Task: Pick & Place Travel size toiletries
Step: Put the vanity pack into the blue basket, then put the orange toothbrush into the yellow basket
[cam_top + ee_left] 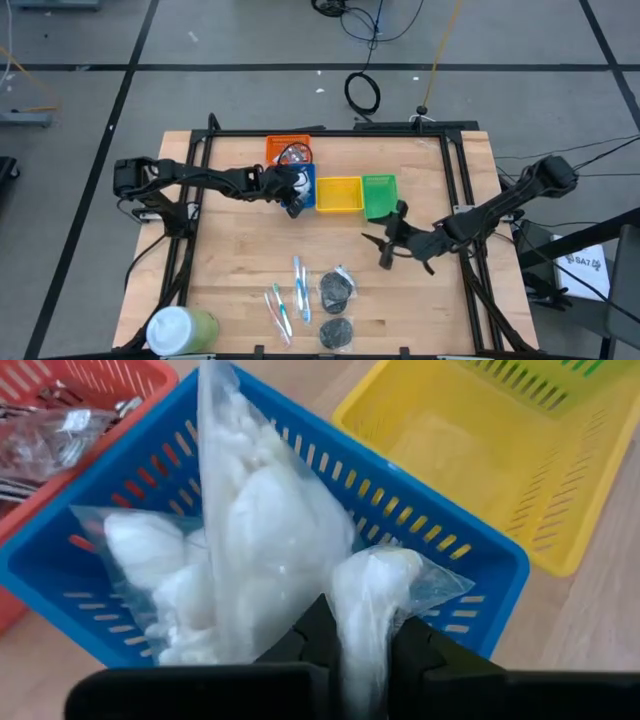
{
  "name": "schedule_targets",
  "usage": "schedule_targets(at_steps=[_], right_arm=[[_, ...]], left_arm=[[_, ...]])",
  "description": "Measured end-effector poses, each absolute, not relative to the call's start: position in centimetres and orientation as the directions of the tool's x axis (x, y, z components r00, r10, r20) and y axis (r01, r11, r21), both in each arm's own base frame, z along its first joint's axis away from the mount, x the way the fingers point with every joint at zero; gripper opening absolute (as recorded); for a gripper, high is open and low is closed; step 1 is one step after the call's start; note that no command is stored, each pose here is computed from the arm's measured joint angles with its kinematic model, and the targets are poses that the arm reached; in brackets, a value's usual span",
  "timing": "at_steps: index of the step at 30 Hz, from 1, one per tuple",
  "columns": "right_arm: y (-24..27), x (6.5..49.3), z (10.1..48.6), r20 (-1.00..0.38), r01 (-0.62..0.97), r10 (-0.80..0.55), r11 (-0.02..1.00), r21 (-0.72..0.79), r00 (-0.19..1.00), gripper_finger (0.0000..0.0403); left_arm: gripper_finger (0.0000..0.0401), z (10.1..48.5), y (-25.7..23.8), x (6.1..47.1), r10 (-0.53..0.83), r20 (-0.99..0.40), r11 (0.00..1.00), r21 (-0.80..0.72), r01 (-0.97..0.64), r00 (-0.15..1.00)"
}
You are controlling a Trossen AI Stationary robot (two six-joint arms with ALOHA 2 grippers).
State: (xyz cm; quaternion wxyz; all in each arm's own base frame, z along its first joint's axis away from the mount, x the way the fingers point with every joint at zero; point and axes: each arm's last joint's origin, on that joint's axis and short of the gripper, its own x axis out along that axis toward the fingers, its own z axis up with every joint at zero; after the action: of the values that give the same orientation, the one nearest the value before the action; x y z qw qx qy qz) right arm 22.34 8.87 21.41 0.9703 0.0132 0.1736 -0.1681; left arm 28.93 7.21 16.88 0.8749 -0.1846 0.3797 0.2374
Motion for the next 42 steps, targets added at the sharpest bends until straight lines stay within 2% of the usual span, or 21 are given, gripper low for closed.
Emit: schedule_targets(at_steps=[5,10,15,21,26,30,32,39,42], right_arm=[[8.9,22.0,21.6,-0.334,0.288,-0.274,0.958,-0.008,0.902,0.0187],[8.9,22.1,21.7,-0.325,0.278,-0.269,0.960,-0.018,0.907,0.0189],[9.1,22.0,21.8,-0.325,0.270,-0.262,0.963,-0.021,0.909,0.0189],[9.4,22.0,21.8,-0.326,0.236,-0.226,0.972,-0.007,0.918,0.0191],[9.5,21.9,21.8,-0.330,0.224,-0.222,0.974,-0.031,0.918,0.0188],[9.5,21.9,21.8,-0.329,0.220,-0.222,0.975,-0.044,0.918,0.0190],[9.5,21.9,21.8,-0.329,0.215,-0.222,0.975,-0.057,0.918,0.0189],[9.5,21.9,21.7,-0.331,0.207,-0.222,0.975,-0.079,0.917,0.0189],[9.5,21.9,21.8,-0.326,0.205,-0.221,0.975,-0.082,0.919,0.0189]], left_arm=[[0.0084,17.0,7.2,28.9,0.276,-0.747,0.806,-0.163,-0.569,0.605],[0.0182,17.7,7.2,29.0,0.280,-0.719,0.805,-0.185,-0.564,0.636],[0.0277,20.1,7.0,29.0,0.240,-0.665,0.844,-0.217,-0.490,0.707],[0.0339,23.8,5.5,28.0,0.195,-0.610,0.887,-0.225,-0.404,0.768],[0.0355,25.5,1.5,26.4,-0.043,-0.650,0.915,-0.331,-0.232,0.758],[0.0350,25.0,-3.8,25.2,-0.187,-0.728,0.912,-0.379,-0.160,0.660],[0.0344,24.5,-6.7,24.3,-0.219,-0.762,0.909,-0.387,-0.157,0.609],[0.0326,22.3,-15.4,23.3,-0.305,-0.758,0.848,-0.492,-0.198,0.577],[0.0318,20.5,-17.9,22.8,-0.323,-0.778,0.866,-0.473,-0.163,0.539]])
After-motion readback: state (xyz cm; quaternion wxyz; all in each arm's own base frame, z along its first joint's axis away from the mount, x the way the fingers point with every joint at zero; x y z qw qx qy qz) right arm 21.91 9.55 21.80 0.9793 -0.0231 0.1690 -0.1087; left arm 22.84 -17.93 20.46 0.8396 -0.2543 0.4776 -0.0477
